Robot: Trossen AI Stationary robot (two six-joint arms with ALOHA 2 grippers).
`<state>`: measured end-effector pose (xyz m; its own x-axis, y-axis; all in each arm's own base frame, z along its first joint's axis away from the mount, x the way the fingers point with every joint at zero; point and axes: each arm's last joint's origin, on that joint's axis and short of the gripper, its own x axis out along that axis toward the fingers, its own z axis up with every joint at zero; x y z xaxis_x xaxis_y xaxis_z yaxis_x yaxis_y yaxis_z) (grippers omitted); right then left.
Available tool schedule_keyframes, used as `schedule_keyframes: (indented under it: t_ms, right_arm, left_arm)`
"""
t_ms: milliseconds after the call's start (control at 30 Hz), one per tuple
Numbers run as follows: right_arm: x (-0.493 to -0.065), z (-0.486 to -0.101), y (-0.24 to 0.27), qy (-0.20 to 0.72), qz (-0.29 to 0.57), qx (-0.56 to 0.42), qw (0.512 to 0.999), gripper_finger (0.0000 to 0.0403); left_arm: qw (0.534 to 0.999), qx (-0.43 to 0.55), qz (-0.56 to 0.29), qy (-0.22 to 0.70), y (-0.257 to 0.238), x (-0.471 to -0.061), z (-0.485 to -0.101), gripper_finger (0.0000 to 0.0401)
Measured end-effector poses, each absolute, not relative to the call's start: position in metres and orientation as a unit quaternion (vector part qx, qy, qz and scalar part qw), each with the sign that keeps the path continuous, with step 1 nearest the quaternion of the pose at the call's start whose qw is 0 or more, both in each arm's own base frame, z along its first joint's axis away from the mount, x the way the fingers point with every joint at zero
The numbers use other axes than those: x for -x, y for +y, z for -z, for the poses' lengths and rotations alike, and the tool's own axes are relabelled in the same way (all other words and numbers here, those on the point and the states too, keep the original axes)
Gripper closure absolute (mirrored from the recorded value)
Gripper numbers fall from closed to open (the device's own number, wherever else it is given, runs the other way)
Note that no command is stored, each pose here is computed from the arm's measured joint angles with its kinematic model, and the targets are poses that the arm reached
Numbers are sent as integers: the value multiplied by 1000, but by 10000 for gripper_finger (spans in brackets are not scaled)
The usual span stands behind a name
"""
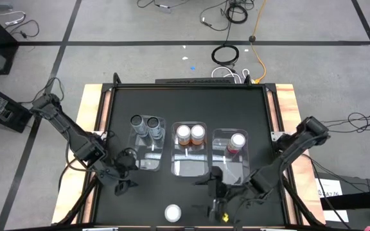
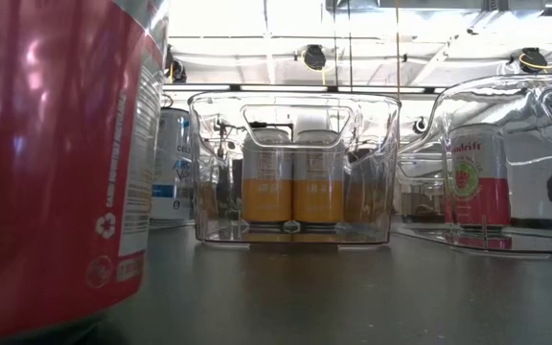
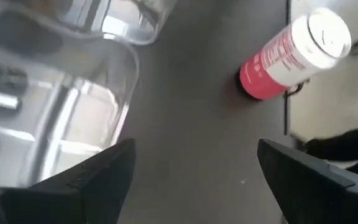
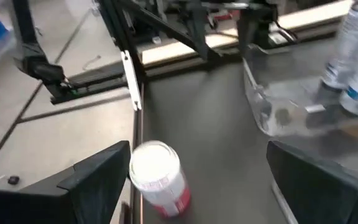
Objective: Sort soda cans
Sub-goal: Put the pink-white soda can into the right transparent bin
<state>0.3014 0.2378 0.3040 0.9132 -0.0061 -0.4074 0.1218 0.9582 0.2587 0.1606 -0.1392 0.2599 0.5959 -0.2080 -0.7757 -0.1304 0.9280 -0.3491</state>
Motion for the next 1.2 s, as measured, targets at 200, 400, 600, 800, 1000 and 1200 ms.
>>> schedule_keyframes:
  t_ms: [200,400,600,800,1000,1200]
  right_arm:
    - [-327,-295,248,203,37,-120,971,32]
    - [-368,-303,261,259,42,-82,962,32]
    - [-409,-296,274,336,36,-65,939,32]
    - [-430,-264,283,398,45,-96,911,32]
    - [-436,-239,288,418,57,-141,896,32]
    - [-439,-222,291,434,67,-151,886,32]
  left_arm:
    - [888,109,65,443,-140,-160,-260,56]
    - [885,68,98,450,-140,-159,-260,56]
    - [882,47,108,457,-136,-154,-262,56]
    - [886,27,131,443,-135,-149,-267,56]
    - [886,14,146,439,-135,-145,-269,56]
    - [886,2,154,438,-136,-144,-269,56]
